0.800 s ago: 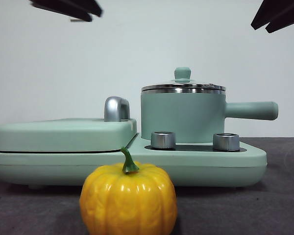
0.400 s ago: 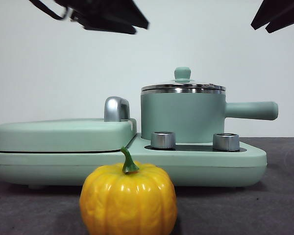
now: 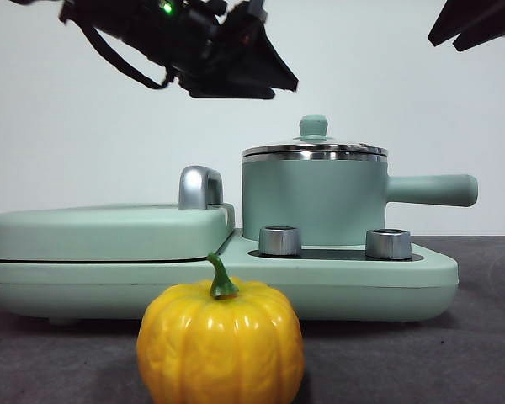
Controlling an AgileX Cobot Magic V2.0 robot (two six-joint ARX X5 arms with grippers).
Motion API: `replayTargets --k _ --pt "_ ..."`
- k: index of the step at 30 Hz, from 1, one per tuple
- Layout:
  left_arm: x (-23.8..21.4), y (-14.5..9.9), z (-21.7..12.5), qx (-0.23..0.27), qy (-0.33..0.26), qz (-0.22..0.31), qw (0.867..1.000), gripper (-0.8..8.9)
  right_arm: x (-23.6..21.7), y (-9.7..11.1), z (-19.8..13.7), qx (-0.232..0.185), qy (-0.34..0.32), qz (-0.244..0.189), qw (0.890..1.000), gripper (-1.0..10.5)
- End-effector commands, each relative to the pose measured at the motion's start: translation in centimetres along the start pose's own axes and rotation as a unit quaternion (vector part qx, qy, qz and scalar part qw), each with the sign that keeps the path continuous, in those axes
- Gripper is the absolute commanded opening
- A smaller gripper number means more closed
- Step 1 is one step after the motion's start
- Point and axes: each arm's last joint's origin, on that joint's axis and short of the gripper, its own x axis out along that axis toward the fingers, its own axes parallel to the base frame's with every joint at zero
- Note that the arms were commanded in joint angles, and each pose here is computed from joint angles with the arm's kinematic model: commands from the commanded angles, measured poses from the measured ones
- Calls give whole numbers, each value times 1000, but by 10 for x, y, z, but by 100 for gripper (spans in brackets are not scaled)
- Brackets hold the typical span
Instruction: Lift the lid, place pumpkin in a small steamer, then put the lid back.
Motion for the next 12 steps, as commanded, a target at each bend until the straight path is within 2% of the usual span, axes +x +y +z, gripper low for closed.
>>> replayTargets --k 1,12 --pt "11 -1 4 -4 -8 -7 1000 227 -2 0 7 -1 -14 -2 1000 248" --pt "38 4 4 -4 -4 -11 1000 227 -2 0 7 0 -14 -2 1000 248"
